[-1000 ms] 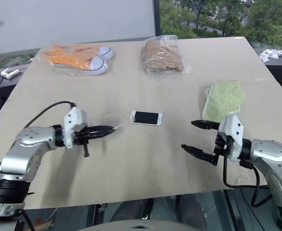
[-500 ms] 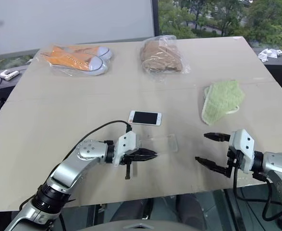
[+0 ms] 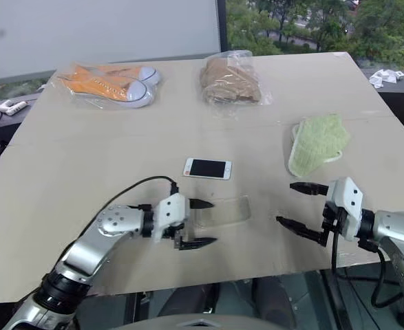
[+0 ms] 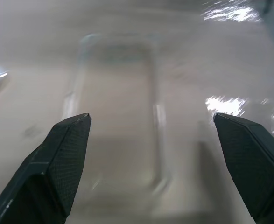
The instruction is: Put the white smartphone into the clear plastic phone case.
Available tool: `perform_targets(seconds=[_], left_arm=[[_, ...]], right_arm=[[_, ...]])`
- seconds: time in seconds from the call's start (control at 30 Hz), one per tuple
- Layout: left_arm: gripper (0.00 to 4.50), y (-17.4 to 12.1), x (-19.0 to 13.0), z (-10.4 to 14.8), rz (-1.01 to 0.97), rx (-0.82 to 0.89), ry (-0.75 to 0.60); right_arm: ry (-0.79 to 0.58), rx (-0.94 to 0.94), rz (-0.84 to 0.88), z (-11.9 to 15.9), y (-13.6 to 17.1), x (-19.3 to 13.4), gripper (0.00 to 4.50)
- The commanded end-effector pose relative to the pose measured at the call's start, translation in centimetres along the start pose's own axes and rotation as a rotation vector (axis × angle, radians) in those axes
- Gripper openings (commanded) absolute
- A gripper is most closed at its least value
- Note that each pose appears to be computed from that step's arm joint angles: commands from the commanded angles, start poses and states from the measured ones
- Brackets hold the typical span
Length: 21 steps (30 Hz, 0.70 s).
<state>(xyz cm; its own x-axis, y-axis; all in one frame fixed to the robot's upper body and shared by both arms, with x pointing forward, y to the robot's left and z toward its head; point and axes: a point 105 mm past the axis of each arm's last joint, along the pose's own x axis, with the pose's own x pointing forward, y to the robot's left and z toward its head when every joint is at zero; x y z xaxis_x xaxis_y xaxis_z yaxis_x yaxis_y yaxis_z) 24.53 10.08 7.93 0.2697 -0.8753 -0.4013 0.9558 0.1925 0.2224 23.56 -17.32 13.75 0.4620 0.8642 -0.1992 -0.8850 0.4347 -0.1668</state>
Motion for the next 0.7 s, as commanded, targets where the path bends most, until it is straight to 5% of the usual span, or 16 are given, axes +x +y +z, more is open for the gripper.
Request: perform_targets(seconds=[0.03,0.27,0.53,0.7], left_arm=[[4.45,0.4,-1.8,2.2,0.057,0.029,-0.077],[4.45,1.4,-5.3,4.2,0.184,-0.096,-0.176],[4.45,3.1,-13.0,1.3,0.517,-0.241,-0.047],[4.45,1.8,-15.9,1.0,0.577,-0.296,-0.031]], right_arm=[[-0.032,-0.019,0.011,1.6,-0.7,2.6,4.50],[-0.068,-0.106,0.075,3.3,-2.8,9.4,4.50],[0.067,-0.183,0.118,1.2,-4.4,16.1,4.50],[0.110,-0.147,0.163,0.5,-4.6,17.3,4.50]])
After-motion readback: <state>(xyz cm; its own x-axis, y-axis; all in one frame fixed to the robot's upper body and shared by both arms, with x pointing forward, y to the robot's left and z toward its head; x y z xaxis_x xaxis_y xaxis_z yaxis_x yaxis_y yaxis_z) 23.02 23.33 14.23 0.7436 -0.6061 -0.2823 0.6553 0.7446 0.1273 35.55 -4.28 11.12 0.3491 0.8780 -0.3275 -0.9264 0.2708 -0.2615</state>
